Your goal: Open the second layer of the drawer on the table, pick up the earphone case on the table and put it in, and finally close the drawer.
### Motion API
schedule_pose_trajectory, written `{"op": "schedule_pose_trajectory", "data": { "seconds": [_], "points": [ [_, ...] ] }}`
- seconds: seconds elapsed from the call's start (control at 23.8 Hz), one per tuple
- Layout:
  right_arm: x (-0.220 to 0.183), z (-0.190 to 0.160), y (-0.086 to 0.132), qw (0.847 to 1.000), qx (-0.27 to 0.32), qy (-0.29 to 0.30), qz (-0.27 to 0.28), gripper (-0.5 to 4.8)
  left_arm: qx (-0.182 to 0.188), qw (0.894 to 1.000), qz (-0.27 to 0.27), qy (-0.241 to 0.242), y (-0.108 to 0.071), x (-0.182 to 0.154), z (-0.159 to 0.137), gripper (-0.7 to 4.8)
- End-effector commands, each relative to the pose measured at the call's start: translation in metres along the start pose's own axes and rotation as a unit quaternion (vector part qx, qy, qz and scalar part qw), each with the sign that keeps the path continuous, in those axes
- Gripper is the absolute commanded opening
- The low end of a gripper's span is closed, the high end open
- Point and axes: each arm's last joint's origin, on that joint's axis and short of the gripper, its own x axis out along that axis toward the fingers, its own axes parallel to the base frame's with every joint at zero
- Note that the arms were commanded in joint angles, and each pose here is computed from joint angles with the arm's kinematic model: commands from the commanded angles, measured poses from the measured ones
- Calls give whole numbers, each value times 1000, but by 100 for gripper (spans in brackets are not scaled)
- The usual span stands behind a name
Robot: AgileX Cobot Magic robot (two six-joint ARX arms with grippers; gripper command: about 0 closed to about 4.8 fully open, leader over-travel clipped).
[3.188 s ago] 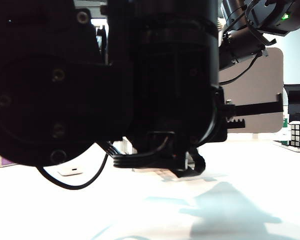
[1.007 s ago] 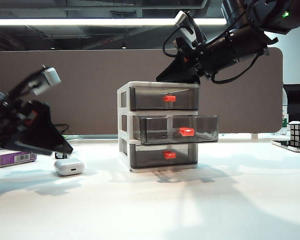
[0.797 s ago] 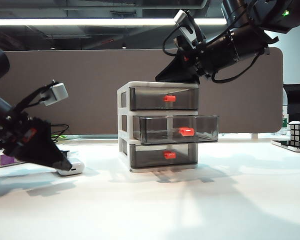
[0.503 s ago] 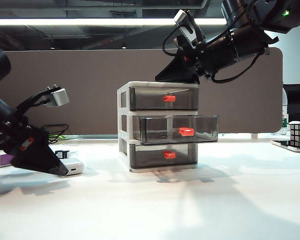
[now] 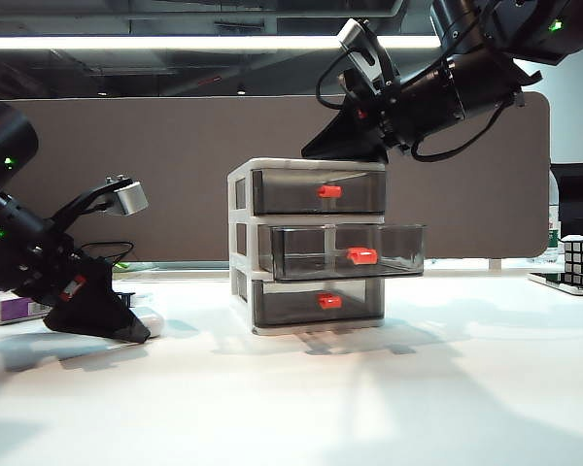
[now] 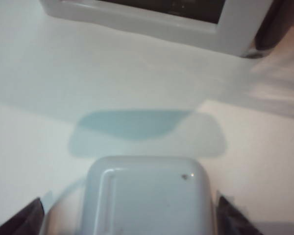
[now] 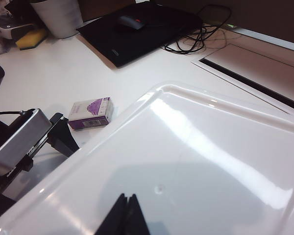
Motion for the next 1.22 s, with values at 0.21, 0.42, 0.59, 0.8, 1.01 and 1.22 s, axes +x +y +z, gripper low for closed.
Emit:
{"op": "schedule_pose_trajectory", "data": {
  "seconds": [0.21,0.42,0.59,0.8,1.01,1.22],
  "points": [
    [4,-19,0,998,44,48,6,-5,-10,1000,-11,-3,-1,1,-1,463],
    [4,-19,0,998,44,49,6,-5,-11,999,-33,-20,-4,3,1,462],
    [4,-19,0,998,44,49,6,-5,-7,999,-30,-25,-4,3,2,460],
    [4,-19,0,998,44,49,6,-5,-26,999,-20,-41,0,7,3,454],
    [4,-19,0,998,44,49,4,-5,-37,999,-28,-28,-1,11,-2,430],
    [4,-19,0,998,44,49,4,-5,-37,999,-29,-28,-1,11,-2,368]
  ]
}}
